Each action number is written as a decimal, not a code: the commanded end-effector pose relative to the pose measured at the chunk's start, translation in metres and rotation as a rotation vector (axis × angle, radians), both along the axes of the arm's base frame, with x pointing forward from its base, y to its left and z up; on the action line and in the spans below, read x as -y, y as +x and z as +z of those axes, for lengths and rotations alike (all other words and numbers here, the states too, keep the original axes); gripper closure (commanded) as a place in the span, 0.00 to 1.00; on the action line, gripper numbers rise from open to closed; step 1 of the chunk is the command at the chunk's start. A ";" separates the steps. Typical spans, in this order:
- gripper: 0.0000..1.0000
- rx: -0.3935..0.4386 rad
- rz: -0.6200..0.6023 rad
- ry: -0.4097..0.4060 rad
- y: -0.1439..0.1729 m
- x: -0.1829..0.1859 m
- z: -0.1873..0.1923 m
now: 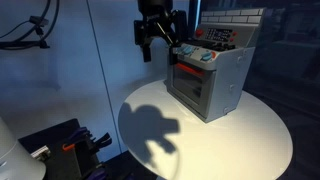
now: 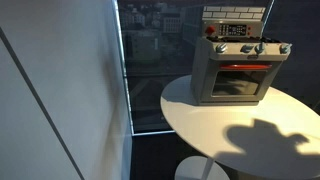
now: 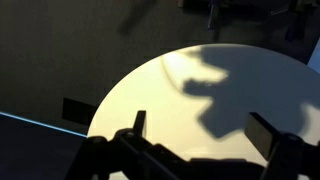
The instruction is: Turn the knob on the far right to the left
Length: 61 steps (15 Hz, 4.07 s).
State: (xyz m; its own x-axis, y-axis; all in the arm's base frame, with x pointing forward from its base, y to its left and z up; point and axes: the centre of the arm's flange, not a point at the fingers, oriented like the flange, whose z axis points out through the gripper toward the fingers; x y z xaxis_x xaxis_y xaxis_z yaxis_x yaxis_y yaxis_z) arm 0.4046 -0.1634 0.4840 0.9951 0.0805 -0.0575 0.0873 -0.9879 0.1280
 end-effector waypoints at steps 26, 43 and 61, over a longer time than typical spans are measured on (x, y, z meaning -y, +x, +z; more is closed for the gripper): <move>0.00 0.056 -0.046 0.055 0.043 -0.010 0.003; 0.00 0.322 -0.237 0.118 0.139 -0.022 -0.020; 0.00 0.439 -0.260 0.187 0.148 -0.033 -0.036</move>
